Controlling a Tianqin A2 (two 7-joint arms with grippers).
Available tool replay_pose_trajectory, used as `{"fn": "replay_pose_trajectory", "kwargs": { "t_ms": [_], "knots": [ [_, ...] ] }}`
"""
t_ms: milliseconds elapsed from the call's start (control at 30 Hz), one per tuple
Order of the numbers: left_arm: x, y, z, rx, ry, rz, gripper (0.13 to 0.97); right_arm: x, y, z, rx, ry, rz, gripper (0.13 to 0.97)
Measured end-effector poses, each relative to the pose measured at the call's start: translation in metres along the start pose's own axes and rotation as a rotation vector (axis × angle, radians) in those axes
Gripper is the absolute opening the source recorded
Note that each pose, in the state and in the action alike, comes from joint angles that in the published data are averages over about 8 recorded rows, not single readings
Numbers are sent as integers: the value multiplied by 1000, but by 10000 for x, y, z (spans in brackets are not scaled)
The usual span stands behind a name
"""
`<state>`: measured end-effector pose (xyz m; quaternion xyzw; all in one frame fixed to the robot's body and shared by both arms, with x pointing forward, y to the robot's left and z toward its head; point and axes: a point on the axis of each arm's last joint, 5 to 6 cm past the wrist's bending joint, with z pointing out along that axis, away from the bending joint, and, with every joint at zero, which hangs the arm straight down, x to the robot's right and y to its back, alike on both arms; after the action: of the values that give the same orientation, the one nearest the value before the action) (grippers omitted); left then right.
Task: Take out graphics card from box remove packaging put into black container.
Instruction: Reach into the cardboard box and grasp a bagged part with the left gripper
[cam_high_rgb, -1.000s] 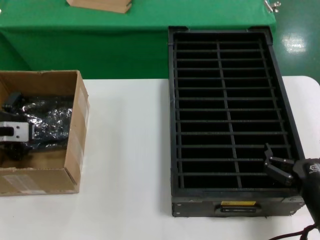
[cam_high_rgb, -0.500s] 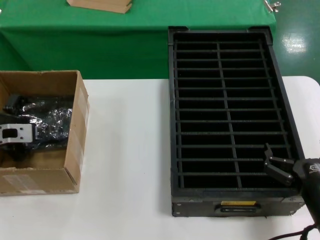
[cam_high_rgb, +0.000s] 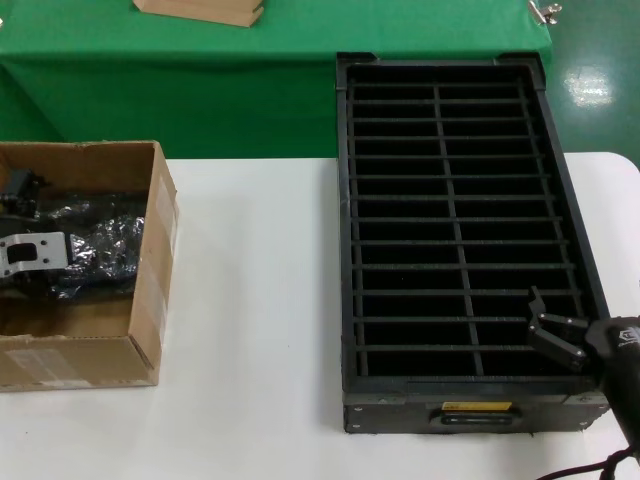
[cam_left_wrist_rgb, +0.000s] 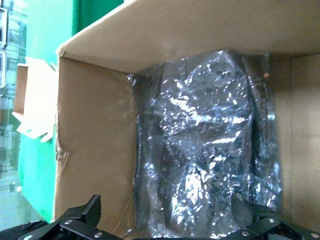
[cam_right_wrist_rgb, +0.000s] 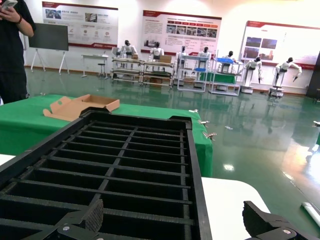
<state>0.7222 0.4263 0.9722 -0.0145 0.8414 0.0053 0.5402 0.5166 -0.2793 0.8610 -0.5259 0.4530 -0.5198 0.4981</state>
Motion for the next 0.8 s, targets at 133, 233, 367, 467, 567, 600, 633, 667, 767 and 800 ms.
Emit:
{"fn": "replay_pose_trajectory", "kwargs": {
  "t_ms": [133, 233, 367, 467, 567, 600, 633, 667, 767, 800],
  "knots": [
    [2, 12, -4, -1, 0, -4, 904, 0, 0, 0, 0, 0, 0, 966],
    [12, 19, -10, 13, 18, -4, 886, 0, 0, 0, 0, 0, 0, 966],
    [17, 25, -22, 41, 50, 1, 886, 0, 0, 0, 0, 0, 0, 966],
    [3, 33, -35, 60, 65, 5, 886, 0, 0, 0, 0, 0, 0, 966],
    [-17, 48, -50, 73, 76, 9, 886, 0, 0, 0, 0, 0, 0, 966],
    [-22, 54, -56, 76, 79, 12, 886, 0, 0, 0, 0, 0, 0, 966],
    [-27, 62, -61, 78, 83, 15, 886, 0, 0, 0, 0, 0, 0, 966],
    [-30, 69, -65, 79, 87, 18, 886, 0, 0, 0, 0, 0, 0, 966],
    [-28, 87, -75, 79, 100, 30, 890, 0, 0, 0, 0, 0, 0, 966],
    [-23, 92, -76, 78, 104, 34, 894, 0, 0, 0, 0, 0, 0, 966]
  ]
}}
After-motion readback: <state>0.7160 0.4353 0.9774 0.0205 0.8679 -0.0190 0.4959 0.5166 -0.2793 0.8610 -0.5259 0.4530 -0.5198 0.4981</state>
